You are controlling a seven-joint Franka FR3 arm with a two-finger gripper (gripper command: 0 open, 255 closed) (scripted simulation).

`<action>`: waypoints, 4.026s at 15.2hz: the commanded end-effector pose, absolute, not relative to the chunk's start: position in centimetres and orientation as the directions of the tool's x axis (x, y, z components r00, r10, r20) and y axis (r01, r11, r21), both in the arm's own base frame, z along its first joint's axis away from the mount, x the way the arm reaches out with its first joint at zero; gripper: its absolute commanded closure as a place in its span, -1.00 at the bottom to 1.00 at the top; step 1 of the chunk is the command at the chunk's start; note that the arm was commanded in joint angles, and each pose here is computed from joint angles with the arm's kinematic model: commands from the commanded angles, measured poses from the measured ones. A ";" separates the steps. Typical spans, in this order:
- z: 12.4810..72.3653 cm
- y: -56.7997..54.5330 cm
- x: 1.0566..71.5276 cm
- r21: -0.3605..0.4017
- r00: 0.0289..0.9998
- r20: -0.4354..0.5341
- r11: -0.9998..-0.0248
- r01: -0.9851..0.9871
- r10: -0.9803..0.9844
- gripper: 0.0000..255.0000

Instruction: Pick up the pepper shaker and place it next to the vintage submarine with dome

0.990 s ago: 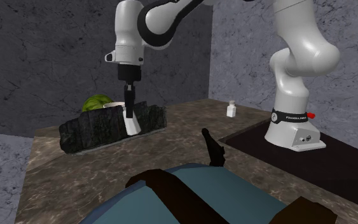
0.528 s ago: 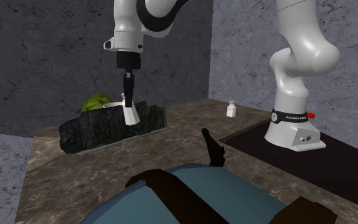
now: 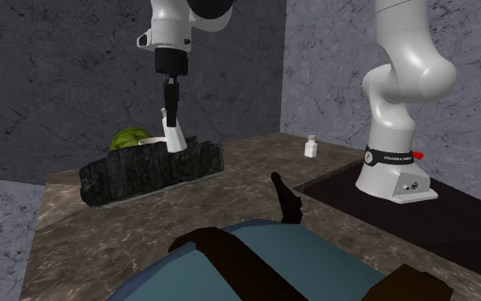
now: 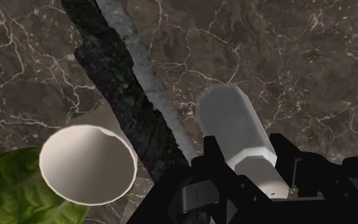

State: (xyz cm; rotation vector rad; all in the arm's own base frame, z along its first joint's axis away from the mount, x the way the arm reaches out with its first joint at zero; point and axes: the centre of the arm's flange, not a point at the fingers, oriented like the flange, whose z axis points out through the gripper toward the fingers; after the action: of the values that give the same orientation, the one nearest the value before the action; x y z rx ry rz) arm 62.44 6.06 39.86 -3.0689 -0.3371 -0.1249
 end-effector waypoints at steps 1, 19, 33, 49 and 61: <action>40.8 6.1 62.5 -0.042 0.973 0.086 -0.975 0.219 0.215 1.00; 50.3 6.1 62.5 -0.042 0.973 0.086 -0.975 0.219 0.215 1.00; 57.7 6.1 62.5 -0.042 0.973 0.086 -0.975 0.219 0.215 1.00; 62.9 12.1 57.3 -0.042 0.973 0.086 -0.975 0.219 0.215 1.00; 62.9 24.1 47.0 -0.042 0.973 0.086 -0.975 0.219 0.215 1.00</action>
State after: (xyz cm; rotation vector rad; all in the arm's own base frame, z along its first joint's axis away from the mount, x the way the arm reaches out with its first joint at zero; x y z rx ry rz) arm 47.99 22.98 62.83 -3.0687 -0.3392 -0.1239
